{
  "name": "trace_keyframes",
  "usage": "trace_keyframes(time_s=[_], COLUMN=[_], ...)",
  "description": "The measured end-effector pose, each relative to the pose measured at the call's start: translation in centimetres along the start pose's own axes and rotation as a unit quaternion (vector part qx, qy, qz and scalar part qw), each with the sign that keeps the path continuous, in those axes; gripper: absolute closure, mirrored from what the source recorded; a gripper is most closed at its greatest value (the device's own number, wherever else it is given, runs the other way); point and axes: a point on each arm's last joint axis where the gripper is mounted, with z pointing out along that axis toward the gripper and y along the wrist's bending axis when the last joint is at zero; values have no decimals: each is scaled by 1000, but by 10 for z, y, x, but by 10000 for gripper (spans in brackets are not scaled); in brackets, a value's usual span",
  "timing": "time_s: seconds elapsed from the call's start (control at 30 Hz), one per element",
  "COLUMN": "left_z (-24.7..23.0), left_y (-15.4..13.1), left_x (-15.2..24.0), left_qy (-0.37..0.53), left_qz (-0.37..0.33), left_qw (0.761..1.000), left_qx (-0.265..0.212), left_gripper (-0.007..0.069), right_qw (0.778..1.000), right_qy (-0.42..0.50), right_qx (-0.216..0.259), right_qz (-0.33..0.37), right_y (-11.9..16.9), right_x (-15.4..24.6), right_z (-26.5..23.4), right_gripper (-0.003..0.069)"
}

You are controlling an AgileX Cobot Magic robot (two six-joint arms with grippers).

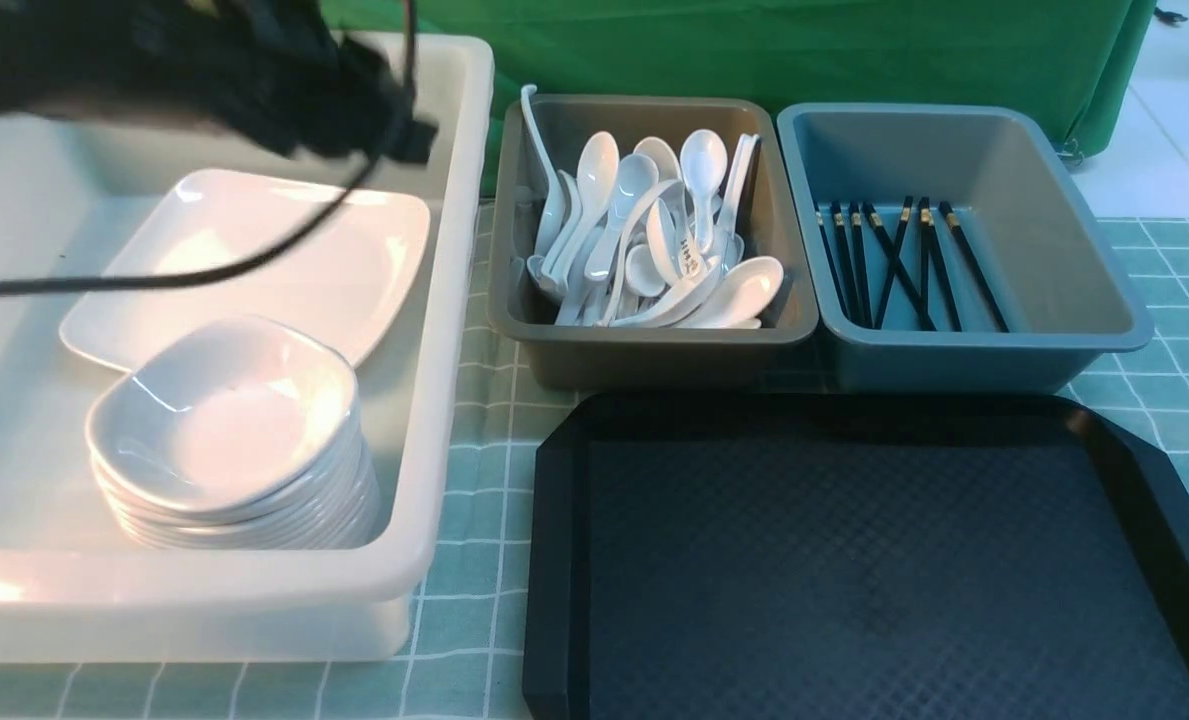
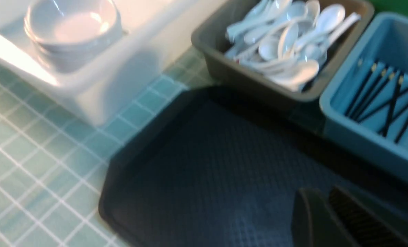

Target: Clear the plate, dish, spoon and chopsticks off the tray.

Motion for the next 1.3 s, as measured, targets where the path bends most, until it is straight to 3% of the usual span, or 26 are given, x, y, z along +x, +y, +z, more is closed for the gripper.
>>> trace_keyframes(time_s=[0.1,0.27,0.4,0.67,1.07,1.13,1.3], left_z=[-70,-132,-133,-127,-106,-103,-98], left_y=[-30,-51,-54,-56,-65,-66,-70], left_x=[3,68,109,148,203,210,232], left_qy=[-106,-207,-216,-219,-131,-120,-85], left_qz=[-17,-60,-72,-35,6,6,8], left_qw=[994,975,973,975,991,993,996], left_qx=[32,48,33,4,13,15,21], left_gripper=[615,619,617,617,615,615,615], right_qw=[1000,1000,1000,1000,1000,1000,995], right_qy=[21,27,23,19,10,8,-21], right_qx=[2,2,2,2,2,10,82], right_qz=[0,0,1,2,4,15,59], right_y=[0,0,0,0,-1,-3,-19], right_x=[4,5,4,3,2,2,17], right_z=[0,0,0,0,0,-2,-24], right_gripper=[566,633,638,638,620,613,635])
